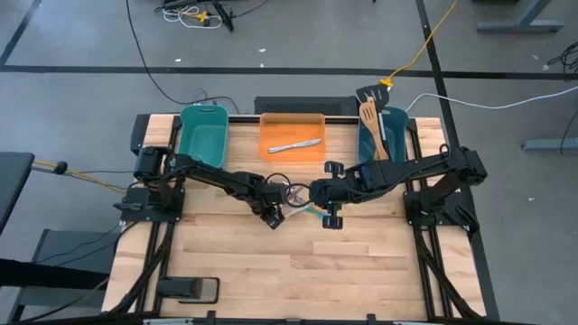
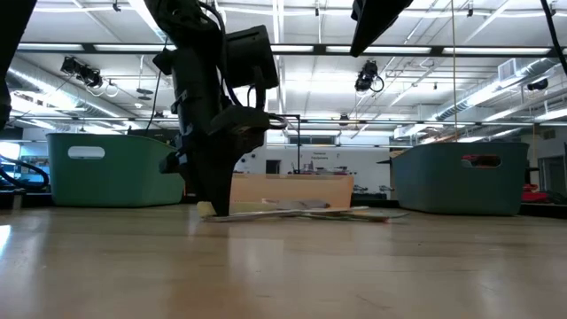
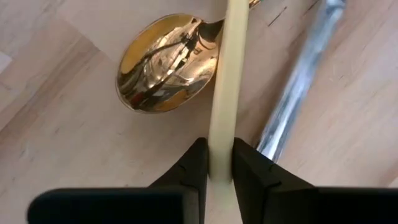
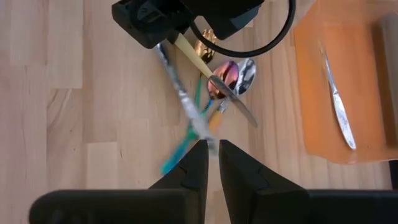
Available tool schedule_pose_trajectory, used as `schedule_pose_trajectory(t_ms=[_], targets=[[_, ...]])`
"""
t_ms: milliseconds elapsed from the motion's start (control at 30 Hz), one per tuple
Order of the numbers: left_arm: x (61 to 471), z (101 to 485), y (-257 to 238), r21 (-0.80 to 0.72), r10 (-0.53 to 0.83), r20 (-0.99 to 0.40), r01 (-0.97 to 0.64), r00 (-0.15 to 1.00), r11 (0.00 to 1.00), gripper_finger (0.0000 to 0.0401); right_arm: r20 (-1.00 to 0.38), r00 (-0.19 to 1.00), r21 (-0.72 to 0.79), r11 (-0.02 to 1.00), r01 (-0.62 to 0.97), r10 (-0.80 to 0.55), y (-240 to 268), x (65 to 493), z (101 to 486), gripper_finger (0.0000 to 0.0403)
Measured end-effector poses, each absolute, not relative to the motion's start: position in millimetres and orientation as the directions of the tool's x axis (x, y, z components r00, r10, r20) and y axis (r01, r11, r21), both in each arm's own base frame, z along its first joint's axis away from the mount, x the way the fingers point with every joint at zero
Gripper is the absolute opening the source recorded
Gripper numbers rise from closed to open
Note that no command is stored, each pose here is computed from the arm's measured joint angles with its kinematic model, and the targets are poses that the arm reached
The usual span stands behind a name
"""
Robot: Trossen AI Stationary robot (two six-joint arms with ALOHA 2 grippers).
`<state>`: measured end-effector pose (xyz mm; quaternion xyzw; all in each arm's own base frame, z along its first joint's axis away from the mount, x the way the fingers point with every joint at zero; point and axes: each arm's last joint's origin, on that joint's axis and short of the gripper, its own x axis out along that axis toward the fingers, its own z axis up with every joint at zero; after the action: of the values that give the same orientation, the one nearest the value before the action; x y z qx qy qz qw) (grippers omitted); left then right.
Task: Pick & Place Kitchen Items
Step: Put the yellow knife into the orange bin
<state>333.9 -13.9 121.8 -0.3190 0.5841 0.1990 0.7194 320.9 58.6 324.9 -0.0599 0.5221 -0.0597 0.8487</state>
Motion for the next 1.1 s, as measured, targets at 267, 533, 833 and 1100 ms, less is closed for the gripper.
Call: schedule_pose_trajectory(t_ms=[267,533,833,1100], targets=[[344.5,133.1,-15.8,-0.215,-0.072,-0.966,-0.621,0.248,0.754,0.0056,-0.879,0.448,-0.165,0.986,0.039,-0.165,58.5,320.9,324.8,0.0048],[361.1,158.6,-25.7,-0.16,0.007,-0.96,-0.57,0.28,0.806,0.0056,-0.879,0.448,-0.164,0.986,0.041,-0.165,58.5,320.9,324.9,0.0048],[357.9,181.3,-28.6,-0.064,0.113,-0.953,-0.55,0.282,0.833,0.0056,-0.879,0.447,-0.162,0.986,0.045,-0.165,58.5,320.9,324.8,0.0048],[338.6,234.6,-23.9,-0.072,0.199,-0.891,-0.56,0.407,0.825,0.0056,-0.877,0.452,-0.155,0.986,0.057,-0.164,58.6,321.3,325.1,0.0048]])
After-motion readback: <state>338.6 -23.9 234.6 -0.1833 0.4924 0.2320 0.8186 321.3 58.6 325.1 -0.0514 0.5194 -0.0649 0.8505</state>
